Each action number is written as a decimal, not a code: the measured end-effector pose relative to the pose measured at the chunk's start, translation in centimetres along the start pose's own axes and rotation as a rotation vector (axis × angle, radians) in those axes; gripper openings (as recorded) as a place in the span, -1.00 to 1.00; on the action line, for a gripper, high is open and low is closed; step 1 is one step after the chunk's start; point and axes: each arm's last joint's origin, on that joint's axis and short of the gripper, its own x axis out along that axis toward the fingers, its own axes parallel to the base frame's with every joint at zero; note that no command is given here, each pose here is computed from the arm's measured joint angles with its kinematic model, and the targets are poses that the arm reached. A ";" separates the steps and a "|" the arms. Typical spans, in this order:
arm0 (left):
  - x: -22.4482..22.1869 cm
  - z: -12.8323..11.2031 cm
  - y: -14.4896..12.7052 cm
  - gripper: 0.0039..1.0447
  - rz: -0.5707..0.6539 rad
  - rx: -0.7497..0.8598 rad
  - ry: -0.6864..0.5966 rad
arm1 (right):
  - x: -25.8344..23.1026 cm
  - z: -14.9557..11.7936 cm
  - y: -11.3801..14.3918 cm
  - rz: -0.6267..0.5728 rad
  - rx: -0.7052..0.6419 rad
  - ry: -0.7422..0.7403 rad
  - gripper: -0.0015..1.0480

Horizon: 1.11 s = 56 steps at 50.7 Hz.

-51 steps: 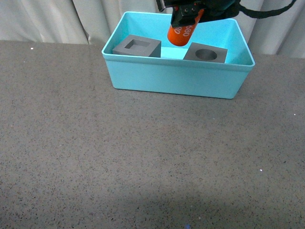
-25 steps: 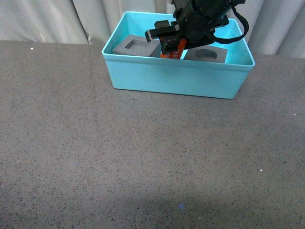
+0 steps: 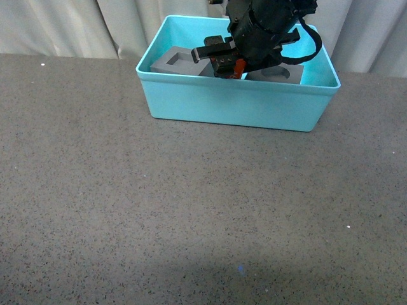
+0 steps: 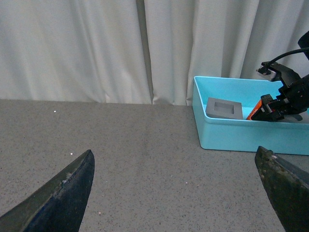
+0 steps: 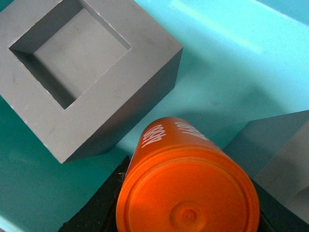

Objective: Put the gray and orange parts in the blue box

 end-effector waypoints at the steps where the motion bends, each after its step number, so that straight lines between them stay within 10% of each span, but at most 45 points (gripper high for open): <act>1: 0.0 0.0 0.0 0.88 0.000 0.000 0.000 | 0.0 0.0 0.0 0.000 0.000 0.000 -0.15; 7: 0.0 0.0 0.0 0.88 0.000 0.000 0.000 | 0.1 0.1 0.0 0.000 0.000 -0.003 -0.14; 24: 0.0 0.0 0.0 0.88 0.000 0.000 0.000 | -1.5 -0.3 -0.1 0.025 0.020 -0.067 0.85; 56: 0.0 0.0 0.0 0.88 0.000 0.000 0.000 | -14.6 -8.7 -2.8 -0.184 0.068 -0.362 0.81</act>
